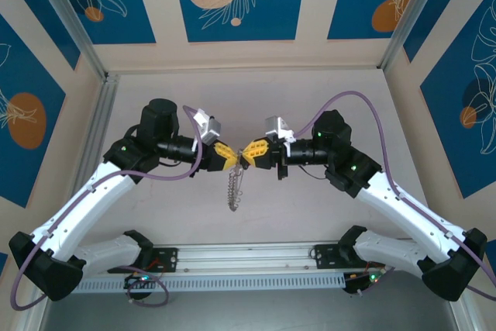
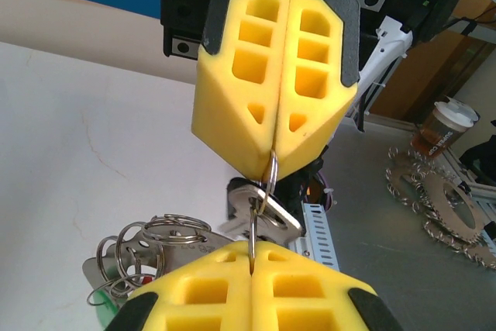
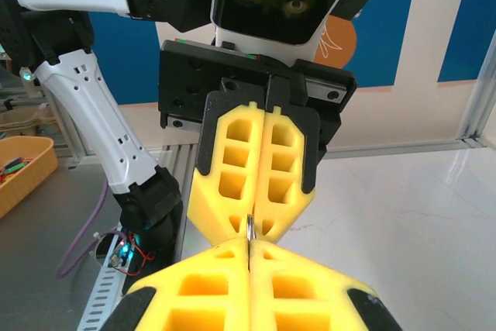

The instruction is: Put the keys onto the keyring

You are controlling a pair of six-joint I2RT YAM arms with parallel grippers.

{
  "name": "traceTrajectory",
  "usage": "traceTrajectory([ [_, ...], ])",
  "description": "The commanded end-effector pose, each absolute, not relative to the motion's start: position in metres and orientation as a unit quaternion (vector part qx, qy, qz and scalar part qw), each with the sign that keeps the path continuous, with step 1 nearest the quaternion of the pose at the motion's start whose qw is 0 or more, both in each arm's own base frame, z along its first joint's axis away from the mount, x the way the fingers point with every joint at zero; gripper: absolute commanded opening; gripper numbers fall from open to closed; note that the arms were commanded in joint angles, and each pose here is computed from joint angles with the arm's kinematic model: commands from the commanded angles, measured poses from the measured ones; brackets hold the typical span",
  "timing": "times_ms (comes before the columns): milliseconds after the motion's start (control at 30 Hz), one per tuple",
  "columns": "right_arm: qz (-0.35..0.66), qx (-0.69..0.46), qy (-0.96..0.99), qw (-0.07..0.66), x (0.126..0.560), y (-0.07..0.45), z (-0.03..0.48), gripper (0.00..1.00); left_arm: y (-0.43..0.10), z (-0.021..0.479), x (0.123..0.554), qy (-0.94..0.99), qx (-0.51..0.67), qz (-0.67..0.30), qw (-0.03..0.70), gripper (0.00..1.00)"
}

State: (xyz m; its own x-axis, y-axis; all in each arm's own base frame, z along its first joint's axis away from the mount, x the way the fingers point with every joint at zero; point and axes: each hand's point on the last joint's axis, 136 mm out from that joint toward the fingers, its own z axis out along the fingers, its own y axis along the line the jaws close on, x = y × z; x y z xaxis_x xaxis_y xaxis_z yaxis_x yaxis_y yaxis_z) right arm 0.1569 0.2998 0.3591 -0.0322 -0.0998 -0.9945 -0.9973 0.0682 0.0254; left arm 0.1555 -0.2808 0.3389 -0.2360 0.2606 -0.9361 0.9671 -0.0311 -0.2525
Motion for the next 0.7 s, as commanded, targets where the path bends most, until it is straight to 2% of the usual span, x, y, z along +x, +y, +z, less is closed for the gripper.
traceTrajectory([
  [0, 0.461, -0.492, 0.536, 0.507, 0.157, 0.295, 0.369, 0.0, -0.28, 0.359, 0.147, 0.572, 0.527, -0.508, 0.37, 0.0],
  [467, 0.48, -0.507, 0.542, 0.468, 0.15, 0.3, 0.357, 0.0, -0.279, 0.362, 0.147, 0.57, 0.527, -0.505, 0.378, 0.0],
  [667, 0.471, -0.502, 0.55, 0.472, 0.153, 0.299, 0.352, 0.0, -0.279, 0.363, 0.145, 0.567, 0.528, -0.507, 0.377, 0.0],
])
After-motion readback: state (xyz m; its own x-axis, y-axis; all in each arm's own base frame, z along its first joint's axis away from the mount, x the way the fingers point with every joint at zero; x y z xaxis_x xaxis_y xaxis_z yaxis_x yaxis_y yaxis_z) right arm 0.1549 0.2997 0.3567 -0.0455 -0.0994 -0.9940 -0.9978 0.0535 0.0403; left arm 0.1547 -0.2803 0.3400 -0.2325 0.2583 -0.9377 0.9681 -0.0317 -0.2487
